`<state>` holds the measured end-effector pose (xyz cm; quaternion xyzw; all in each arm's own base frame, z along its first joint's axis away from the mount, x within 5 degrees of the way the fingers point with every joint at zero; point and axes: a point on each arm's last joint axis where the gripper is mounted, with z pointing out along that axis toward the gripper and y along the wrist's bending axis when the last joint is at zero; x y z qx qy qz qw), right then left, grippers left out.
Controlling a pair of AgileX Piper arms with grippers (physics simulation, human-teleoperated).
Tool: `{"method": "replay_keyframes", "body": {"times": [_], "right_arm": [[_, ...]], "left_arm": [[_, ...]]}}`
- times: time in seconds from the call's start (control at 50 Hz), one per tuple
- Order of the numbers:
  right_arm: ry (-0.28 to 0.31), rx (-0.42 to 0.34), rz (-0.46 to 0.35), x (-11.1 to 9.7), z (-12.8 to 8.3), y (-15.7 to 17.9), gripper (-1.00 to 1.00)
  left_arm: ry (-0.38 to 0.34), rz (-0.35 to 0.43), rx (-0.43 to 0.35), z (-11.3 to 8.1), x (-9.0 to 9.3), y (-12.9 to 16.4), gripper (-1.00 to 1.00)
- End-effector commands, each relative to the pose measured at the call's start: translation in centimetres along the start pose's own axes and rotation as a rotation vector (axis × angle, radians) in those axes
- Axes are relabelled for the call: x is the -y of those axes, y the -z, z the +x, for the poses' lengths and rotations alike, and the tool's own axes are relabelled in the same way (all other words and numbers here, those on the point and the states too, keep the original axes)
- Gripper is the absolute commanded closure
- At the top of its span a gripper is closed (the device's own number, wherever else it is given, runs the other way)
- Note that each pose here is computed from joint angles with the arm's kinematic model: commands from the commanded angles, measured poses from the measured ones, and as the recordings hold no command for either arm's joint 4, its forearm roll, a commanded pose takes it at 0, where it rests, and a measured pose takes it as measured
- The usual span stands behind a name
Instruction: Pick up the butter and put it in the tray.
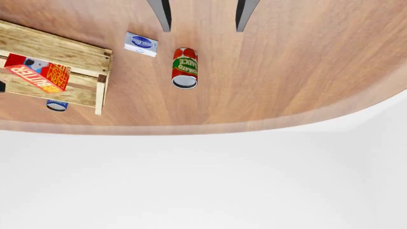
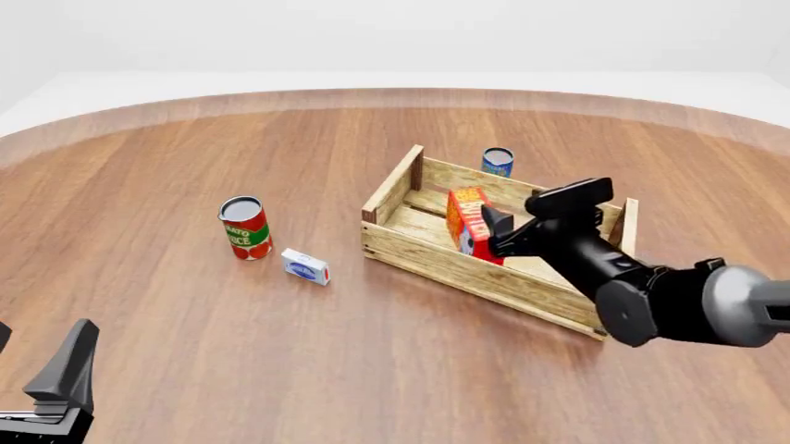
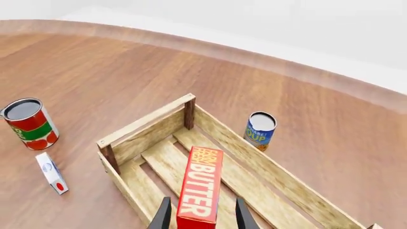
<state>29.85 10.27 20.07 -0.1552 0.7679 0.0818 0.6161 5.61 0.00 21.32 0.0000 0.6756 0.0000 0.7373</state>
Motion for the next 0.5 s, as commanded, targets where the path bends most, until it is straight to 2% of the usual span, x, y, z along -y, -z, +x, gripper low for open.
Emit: {"method": "replay_keyframes", "body": {"times": [0.02, 0.34, 0.5], "right_arm": [[-0.019, 0.035, 0.004, 0.1, -1.0, 1.8, -1.00], [-0.034, 0.077, 0.011, 0.4, -2.2, 4.0, -1.00], [-0.048, 0.089, 0.018, 0.5, -2.1, 5.0, -1.00]], "left_arm": [[0.000, 0.000, 0.000, 0.0, 0.0, 0.0, -1.00], [0.000, 0.000, 0.000, 0.0, 0.0, 0.0, -1.00], [0.000, 0.000, 0.000, 0.0, 0.0, 0.0, -1.00]]}}
